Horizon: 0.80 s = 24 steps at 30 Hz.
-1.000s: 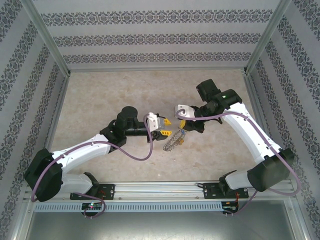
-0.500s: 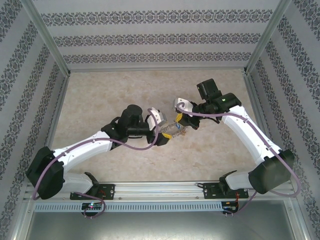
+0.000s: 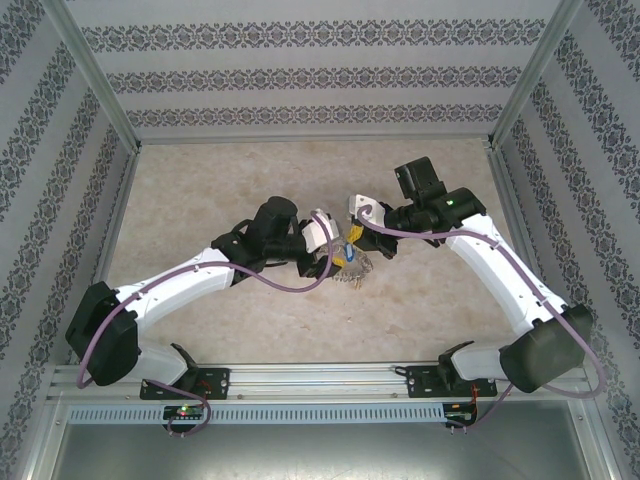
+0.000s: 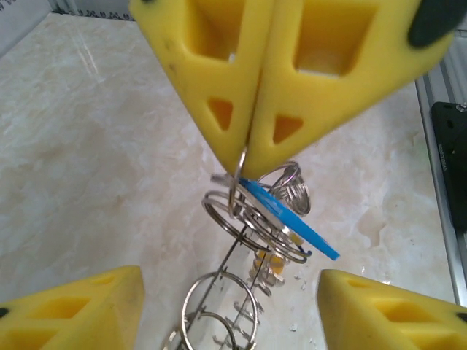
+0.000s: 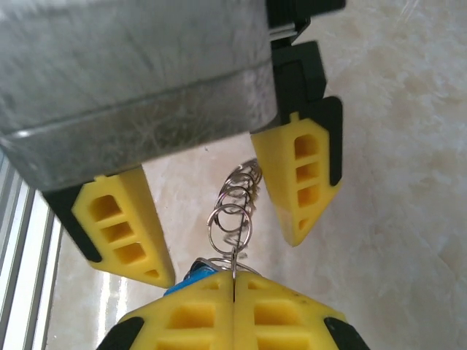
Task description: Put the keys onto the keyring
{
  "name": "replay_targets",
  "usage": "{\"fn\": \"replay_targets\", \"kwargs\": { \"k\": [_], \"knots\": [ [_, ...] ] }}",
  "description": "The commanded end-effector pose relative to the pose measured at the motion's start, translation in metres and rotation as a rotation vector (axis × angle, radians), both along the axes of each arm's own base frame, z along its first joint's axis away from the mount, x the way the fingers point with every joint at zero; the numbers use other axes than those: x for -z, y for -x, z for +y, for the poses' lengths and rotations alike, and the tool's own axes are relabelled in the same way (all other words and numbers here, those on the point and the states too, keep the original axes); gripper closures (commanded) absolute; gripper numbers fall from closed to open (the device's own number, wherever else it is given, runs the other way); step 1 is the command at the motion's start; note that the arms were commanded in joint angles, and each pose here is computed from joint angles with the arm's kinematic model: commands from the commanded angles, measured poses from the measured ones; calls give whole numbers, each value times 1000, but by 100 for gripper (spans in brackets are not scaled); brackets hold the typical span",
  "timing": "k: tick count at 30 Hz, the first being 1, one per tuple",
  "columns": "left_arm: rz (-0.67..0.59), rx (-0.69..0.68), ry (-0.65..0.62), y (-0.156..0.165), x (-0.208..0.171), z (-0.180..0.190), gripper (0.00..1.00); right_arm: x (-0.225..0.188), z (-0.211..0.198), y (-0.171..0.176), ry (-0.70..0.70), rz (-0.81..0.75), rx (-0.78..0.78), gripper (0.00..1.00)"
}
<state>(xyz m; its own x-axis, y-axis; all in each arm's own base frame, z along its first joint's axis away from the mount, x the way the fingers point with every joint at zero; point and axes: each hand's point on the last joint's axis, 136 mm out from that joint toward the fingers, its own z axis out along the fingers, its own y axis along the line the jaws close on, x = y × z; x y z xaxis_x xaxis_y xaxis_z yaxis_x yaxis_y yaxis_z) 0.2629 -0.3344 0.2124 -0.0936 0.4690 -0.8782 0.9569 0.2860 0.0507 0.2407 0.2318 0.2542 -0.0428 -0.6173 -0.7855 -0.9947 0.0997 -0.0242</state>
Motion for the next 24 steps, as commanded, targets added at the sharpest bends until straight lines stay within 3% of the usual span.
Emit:
{"fn": "replay_targets", "kwargs": {
  "k": [1, 8, 10, 14, 19, 24],
  "knots": [
    [-10, 49, -31, 2, 6, 1, 41, -15, 6, 15, -62, -30, -67, 100],
    [-39, 103, -30, 4, 5, 1, 47, -14, 5, 25, -68, -30, -112, 100],
    [-48, 118, -35, 5, 5, 1, 55, -13, 5, 26, -68, -29, -111, 100],
    [-45, 145, -54, 5, 8, 0, 79, -11, 4, 27, -62, -19, -113, 100],
    [-81, 165, -49, 8, 2, 0, 100, -10, 4, 28, -57, -6, -102, 100],
    [-189, 192, -22, 12, -8, 3, 100, -3, 0, 25, -36, 50, -54, 100]
  ]
}}
